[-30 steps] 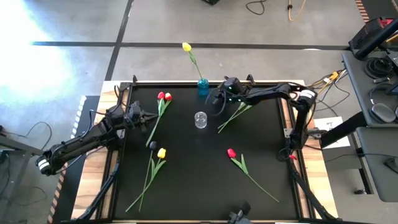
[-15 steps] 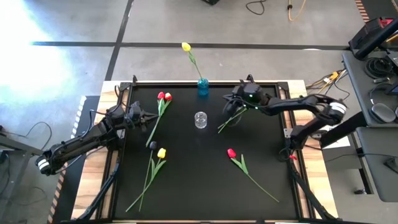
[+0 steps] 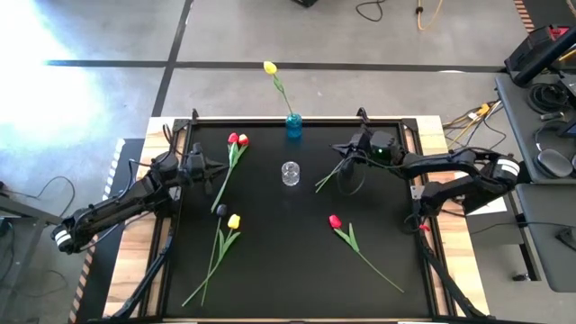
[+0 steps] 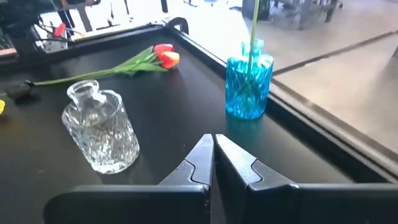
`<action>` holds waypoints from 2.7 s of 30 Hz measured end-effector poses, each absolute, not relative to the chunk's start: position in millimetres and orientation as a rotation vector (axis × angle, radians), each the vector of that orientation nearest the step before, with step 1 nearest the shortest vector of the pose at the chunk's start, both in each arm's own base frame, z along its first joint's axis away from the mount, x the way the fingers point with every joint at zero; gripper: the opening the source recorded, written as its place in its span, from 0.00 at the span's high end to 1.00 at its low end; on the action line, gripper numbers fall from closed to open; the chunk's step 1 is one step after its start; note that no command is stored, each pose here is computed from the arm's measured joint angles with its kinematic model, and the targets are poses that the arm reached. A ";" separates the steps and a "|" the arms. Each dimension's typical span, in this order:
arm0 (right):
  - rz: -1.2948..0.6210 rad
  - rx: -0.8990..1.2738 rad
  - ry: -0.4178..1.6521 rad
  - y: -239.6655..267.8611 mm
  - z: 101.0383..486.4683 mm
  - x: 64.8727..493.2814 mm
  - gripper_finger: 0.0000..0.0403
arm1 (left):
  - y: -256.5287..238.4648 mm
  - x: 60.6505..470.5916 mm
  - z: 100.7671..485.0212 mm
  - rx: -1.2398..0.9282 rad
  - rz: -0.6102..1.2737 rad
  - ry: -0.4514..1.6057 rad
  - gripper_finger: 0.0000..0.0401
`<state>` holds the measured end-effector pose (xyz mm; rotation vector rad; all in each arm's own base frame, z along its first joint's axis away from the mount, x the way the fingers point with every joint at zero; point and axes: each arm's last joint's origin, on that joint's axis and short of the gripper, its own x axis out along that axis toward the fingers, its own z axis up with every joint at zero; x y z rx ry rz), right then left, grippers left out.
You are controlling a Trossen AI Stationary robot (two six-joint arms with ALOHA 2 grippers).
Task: Sort flowers into vase by color
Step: Adjust the top red tulip
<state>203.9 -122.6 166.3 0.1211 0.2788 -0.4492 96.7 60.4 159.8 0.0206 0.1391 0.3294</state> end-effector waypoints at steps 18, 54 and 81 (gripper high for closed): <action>-0.448 -0.072 0.267 -137.0 186.0 215.1 0.98 | 67.6 93.0 193.7 -0.261 0.572 -0.310 1.00; -0.444 -0.119 0.399 -145.4 184.2 214.0 0.98 | 90.9 175.9 164.3 -0.755 0.830 0.949 0.74; -0.447 -0.070 0.421 -143.1 177.3 210.7 0.98 | 109.8 195.5 167.4 -0.607 0.913 1.131 0.98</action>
